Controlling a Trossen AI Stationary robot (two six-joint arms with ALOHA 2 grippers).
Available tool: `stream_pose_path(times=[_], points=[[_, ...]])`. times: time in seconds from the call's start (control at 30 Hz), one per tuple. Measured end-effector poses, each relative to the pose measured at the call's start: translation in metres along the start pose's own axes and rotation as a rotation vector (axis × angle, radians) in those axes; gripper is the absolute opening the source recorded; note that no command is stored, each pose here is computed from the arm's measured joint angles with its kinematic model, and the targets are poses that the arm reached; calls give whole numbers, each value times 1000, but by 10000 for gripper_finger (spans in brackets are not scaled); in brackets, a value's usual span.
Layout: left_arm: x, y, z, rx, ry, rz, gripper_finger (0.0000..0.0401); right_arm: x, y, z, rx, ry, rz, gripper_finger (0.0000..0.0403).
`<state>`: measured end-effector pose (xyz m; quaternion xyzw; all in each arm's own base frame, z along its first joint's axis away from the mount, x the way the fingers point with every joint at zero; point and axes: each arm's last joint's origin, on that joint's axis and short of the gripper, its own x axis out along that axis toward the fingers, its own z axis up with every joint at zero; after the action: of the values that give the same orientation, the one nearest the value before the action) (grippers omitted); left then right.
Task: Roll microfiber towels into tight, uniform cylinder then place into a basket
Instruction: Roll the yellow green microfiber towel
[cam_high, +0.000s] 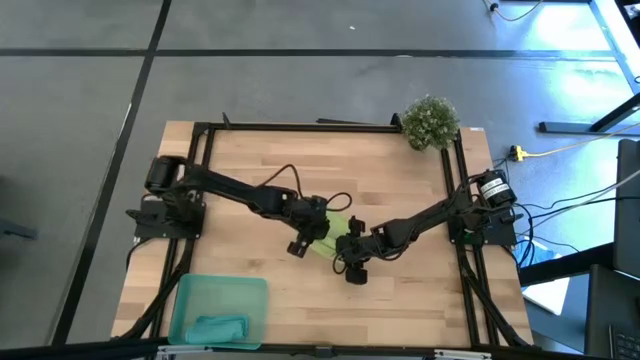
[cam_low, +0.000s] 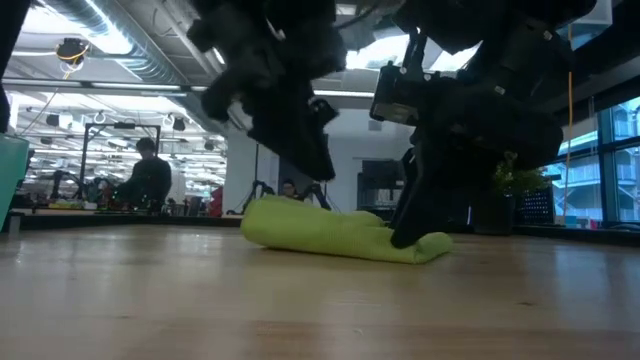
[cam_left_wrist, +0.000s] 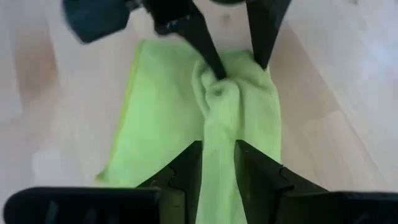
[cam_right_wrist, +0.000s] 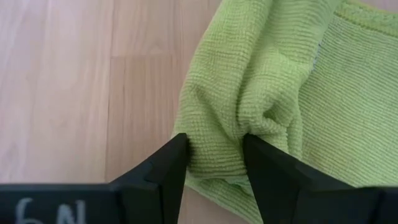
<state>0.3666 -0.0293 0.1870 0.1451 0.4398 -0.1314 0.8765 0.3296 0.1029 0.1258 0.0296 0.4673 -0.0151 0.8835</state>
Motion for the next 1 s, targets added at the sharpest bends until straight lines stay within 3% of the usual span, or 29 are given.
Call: stream_pose_path(times=[0.27, 0.43, 1.0], points=[[-11, -32, -6, 76, 172, -18, 89, 0, 0, 0, 4, 0, 1, 162], [3, -54, -9, 168, 225, 82, 89, 0, 0, 0, 5, -4, 3, 162], [40, -63, -25, 123, 279, 127, 89, 0, 0, 0, 7, -6, 14, 162]])
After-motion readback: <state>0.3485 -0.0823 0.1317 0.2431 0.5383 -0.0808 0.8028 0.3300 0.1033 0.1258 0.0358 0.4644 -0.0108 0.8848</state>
